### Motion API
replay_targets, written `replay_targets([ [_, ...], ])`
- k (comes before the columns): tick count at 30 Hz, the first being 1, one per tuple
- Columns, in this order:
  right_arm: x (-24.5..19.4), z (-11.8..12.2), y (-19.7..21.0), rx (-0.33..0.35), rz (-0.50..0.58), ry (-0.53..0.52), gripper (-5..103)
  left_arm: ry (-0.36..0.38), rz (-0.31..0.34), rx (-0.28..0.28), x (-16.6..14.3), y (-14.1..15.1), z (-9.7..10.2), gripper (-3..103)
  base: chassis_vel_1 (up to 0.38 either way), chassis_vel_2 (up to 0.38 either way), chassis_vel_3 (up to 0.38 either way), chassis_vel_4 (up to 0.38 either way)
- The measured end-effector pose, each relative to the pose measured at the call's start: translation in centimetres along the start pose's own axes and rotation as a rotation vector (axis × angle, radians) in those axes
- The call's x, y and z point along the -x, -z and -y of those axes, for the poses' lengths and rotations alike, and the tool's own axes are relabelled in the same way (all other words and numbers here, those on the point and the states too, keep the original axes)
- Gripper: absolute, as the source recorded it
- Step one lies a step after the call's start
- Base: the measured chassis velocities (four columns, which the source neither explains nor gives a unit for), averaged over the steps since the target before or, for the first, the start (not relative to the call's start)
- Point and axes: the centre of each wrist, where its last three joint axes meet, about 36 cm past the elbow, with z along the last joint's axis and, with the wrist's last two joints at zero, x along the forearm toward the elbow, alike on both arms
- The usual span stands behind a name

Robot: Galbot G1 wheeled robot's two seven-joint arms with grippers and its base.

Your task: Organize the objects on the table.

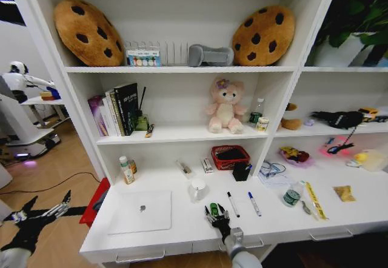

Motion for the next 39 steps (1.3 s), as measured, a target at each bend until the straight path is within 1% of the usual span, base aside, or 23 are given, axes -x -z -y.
replay_targets([
  [1, -0.1, 0.0, 0.1, 0.003, 0.004, -0.002, 55, 0.000, 0.000, 0.000, 0.0, 0.0, 0.0, 100, 0.000, 0.000, 0.000, 0.000],
  [2, -0.1, 0.0, 0.1, 0.003, 0.004, -0.002, 55, 0.000, 0.000, 0.000, 0.0, 0.0, 0.0, 100, 0.000, 0.000, 0.000, 0.000],
  [5, -0.5, 0.6, 0.4, 0.002, 0.016, -0.009, 38, 0.000, 0.000, 0.000, 0.0, 0.0, 0.0, 100, 0.000, 0.000, 0.000, 0.000],
  [6, -0.5, 0.6, 0.4, 0.002, 0.016, -0.009, 38, 0.000, 0.000, 0.000, 0.0, 0.0, 0.0, 100, 0.000, 0.000, 0.000, 0.000],
  [7, -0.6, 0.9, 0.7, 0.001, 0.020, -0.012, 35, 0.000, 0.000, 0.000, 0.0, 0.0, 0.0, 100, 0.000, 0.000, 0.000, 0.000],
  [12, -1.2, 2.1, 2.3, -0.008, 0.044, -0.018, 34, 0.000, 0.000, 0.000, 0.0, 0.0, 0.0, 100, 0.000, 0.000, 0.000, 0.000],
  [14, -2.4, 3.1, 4.8, -0.019, 0.071, -0.008, 34, 0.000, 0.000, 0.000, 0.0, 0.0, 0.0, 100, 0.000, 0.000, 0.000, 0.000],
  [15, -2.4, 3.1, 4.8, -0.019, 0.071, -0.008, 34, 0.000, 0.000, 0.000, 0.0, 0.0, 0.0, 100, 0.000, 0.000, 0.000, 0.000],
  [17, -4.1, 3.6, 8.5, -0.017, 0.120, 0.016, 34, 0.000, 0.000, 0.000, 0.0, 0.0, 0.0, 100, 0.000, 0.000, 0.000, 0.000],
  [18, -4.1, 3.6, 8.5, -0.017, 0.120, 0.016, 34, 0.000, 0.000, 0.000, 0.0, 0.0, 0.0, 100, 0.000, 0.000, 0.000, 0.000],
  [21, -5.3, 3.9, 11.6, -0.010, 0.158, 0.035, 34, 0.000, 0.000, 0.000, 0.0, 0.0, 0.0, 100, 0.000, 0.000, 0.000, 0.000],
  [22, -6.1, 4.2, 14.2, 0.001, 0.190, 0.051, 34, 0.000, 0.000, 0.000, 0.0, 0.0, 0.0, 100, 0.000, 0.000, 0.000, 0.000],
  [23, -6.1, 4.2, 14.2, 0.001, 0.190, 0.051, 34, 0.000, 0.000, 0.000, 0.0, 0.0, 0.0, 100, 0.000, 0.000, 0.000, 0.000],
  [24, -6.5, 4.6, 18.4, 0.029, 0.240, 0.084, 34, 0.000, 0.000, 0.000, 0.0, 0.0, 0.0, 100, 0.000, 0.000, 0.000, 0.000],
  [25, -6.3, 4.9, 20.6, 0.056, 0.256, 0.113, 34, 0.000, 0.000, 0.000, 0.0, 0.0, 0.0, 100, 0.000, 0.000, 0.000, 0.000],
  [27, -5.5, 5.3, 23.2, 0.069, 0.270, 0.156, 34, 0.000, 0.000, 0.000, 0.0, 0.0, 0.0, 100, 0.000, 0.000, 0.000, 0.000],
  [28, -5.5, 5.3, 23.2, 0.069, 0.270, 0.156, 34, 0.000, 0.000, 0.000, 0.0, 0.0, 0.0, 100, 0.000, 0.000, 0.000, 0.000],
  [32, -3.8, 6.7, 28.4, 0.030, 0.321, 0.213, 34, 0.000, 0.000, 0.000, 0.0, 0.0, 0.0, 100, 0.000, 0.000, 0.000, 0.000],
  [33, -3.8, 6.7, 28.4, 0.030, 0.321, 0.213, 34, 0.000, 0.000, 0.000, 0.0, 0.0, 0.0, 100, 0.000, 0.000, 0.000, 0.000],
  [34, -3.2, 7.1, 29.7, 0.021, 0.333, 0.221, 34, 0.000, 0.000, 0.000, 0.0, 0.0, 0.0, 100, 0.000, 0.000, 0.000, 0.000],
  [35, -2.3, 7.1, 31.0, 0.024, 0.336, 0.239, 34, 0.000, 0.000, 0.000, 0.0, 0.0, 0.0, 100, 0.000, 0.000, 0.000, 0.000],
  [36, -2.3, 7.1, 31.0, 0.024, 0.336, 0.239, 34, 0.000, 0.000, 0.000, 0.0, 0.0, 0.0, 100, 0.000, 0.000, 0.000, 0.000],
  [39, 0.7, 6.5, 33.9, 0.051, 0.330, 0.280, 34, 0.000, 0.000, 0.000, 0.0, 0.0, 0.0, 100, 0.000, 0.000, 0.000, 0.000],
])
